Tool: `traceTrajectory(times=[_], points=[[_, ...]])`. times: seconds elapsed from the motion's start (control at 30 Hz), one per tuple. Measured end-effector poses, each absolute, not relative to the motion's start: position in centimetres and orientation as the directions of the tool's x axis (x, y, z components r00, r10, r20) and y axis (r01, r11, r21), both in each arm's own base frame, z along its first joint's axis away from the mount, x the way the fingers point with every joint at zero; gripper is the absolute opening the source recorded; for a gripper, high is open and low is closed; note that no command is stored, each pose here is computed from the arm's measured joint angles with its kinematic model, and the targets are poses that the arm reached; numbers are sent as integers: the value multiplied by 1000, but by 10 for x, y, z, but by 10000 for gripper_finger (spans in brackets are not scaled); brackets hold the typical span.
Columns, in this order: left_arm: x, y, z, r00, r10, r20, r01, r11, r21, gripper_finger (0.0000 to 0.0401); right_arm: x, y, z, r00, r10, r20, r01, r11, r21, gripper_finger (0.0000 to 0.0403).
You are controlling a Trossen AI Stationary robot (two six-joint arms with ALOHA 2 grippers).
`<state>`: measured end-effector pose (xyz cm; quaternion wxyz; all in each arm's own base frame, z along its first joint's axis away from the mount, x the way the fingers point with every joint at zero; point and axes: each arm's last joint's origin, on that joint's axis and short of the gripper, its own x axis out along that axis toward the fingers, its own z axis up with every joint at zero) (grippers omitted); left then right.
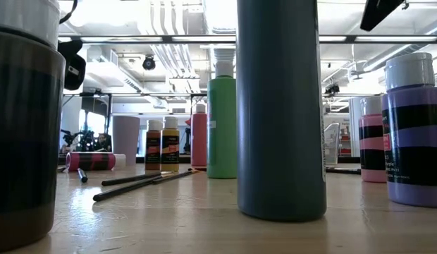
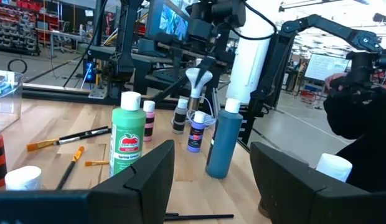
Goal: Pick & Place Paint Supplies
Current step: Put the violet paint bottle into the transparent bin
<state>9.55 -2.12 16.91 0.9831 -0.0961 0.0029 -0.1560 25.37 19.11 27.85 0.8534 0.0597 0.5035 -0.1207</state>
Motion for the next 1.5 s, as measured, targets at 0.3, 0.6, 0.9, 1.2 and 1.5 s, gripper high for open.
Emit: traceTrajectory(times=[0.3, 0.6, 0.9, 1.2, 1.5], points=[[96, -21, 169, 951, -307, 24, 306, 933, -190, 216, 257, 193, 276, 494, -119, -862, 335, 940, 62, 237], [95, -21, 169, 951, -307, 24, 306, 933, -190, 216, 261, 197, 274, 522, -101, -847, 420, 894, 152, 259], [96, -21, 169, 951, -307, 24, 306, 933, -190, 216, 261, 197, 266, 531, -102, -841, 432, 886, 166, 245], [96, -21, 169, 951, -307, 24, 306, 933, -190, 216, 260, 198, 249, 535, -75, -842, 424, 885, 191, 241], [95, -21, 169, 951, -307, 25, 306, 933, -190, 216, 254, 197, 235, 467, -38, -884, 476, 853, 215, 270]])
